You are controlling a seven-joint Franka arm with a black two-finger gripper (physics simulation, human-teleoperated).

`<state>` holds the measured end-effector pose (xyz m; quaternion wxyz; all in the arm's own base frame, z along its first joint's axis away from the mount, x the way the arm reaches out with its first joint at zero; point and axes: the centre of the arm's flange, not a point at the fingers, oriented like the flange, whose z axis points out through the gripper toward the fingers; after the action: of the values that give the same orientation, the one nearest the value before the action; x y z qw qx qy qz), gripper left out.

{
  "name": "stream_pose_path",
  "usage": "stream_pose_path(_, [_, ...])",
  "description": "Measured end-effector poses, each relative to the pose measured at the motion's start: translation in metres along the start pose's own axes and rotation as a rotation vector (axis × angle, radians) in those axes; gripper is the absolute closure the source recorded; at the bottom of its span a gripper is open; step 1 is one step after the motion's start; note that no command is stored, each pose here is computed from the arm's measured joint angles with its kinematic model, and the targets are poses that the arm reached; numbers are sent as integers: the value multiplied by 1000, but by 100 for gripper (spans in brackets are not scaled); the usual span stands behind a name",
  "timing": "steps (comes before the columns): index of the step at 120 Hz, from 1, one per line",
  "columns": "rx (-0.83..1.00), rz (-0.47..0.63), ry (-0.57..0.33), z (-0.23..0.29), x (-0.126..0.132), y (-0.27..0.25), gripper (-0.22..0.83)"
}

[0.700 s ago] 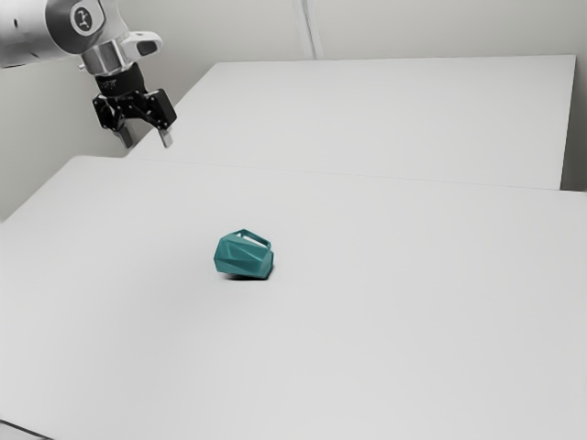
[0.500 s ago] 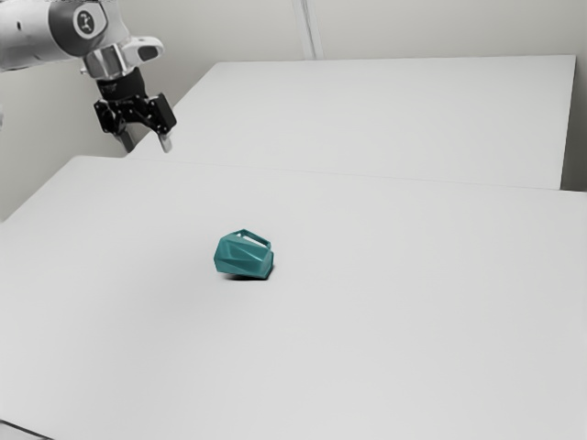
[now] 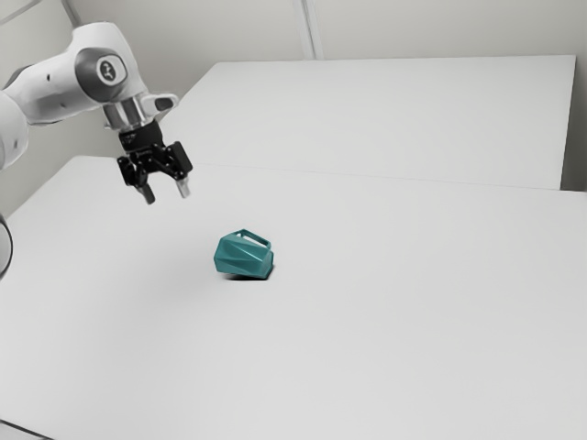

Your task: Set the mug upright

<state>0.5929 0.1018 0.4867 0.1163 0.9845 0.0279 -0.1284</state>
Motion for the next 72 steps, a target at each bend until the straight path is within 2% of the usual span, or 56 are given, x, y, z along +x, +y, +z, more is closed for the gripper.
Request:
stream_pose_path(45, [-288, -50, -37, 52, 12, -26, 0])
stream_pose_path(72, [-413, -36, -59, 88, 24, -42, 0])
